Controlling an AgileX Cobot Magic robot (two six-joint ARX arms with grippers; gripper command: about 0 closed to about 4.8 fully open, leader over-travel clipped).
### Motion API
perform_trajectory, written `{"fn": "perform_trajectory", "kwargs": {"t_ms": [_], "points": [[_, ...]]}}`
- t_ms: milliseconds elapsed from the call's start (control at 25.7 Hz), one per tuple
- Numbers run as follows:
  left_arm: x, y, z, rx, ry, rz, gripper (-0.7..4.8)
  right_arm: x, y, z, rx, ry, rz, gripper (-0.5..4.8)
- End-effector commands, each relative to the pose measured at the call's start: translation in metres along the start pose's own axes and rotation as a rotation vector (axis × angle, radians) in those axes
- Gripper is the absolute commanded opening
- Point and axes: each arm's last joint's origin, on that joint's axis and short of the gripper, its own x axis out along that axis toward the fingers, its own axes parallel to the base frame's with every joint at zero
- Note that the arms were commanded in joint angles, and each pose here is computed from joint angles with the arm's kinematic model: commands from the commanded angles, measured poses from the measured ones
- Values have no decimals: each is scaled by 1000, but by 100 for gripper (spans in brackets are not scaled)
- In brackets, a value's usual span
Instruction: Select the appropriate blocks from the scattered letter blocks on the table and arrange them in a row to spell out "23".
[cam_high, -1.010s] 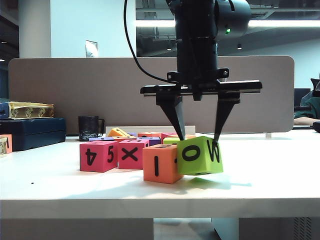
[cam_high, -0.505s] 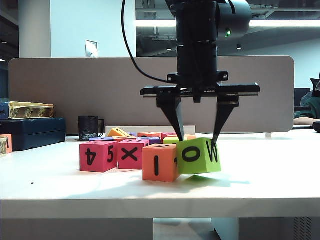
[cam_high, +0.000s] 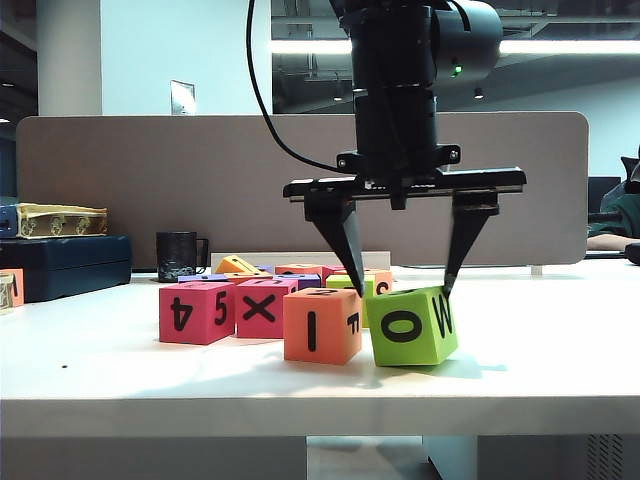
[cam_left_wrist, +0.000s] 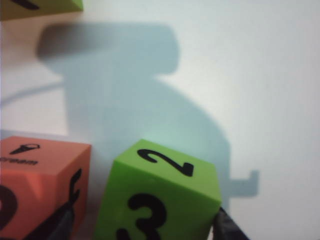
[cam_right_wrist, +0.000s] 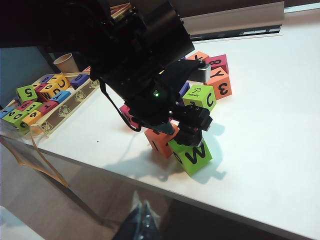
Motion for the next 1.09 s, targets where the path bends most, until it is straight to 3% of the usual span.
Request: {"fn": "perform_trajectory", "kwargs": {"t_ms": [39,660,1088], "points": [[-5,0,0,33,-11,-8,348,-1,1,1,-12,-12,2,-1],[-9,0,0,122,-11,-24,349,-1,1,1,-12,-12,1,-1],[-4,-13,-8,295,-3,-56,350,-1,1,1,-11,-12,2,-1]]}}
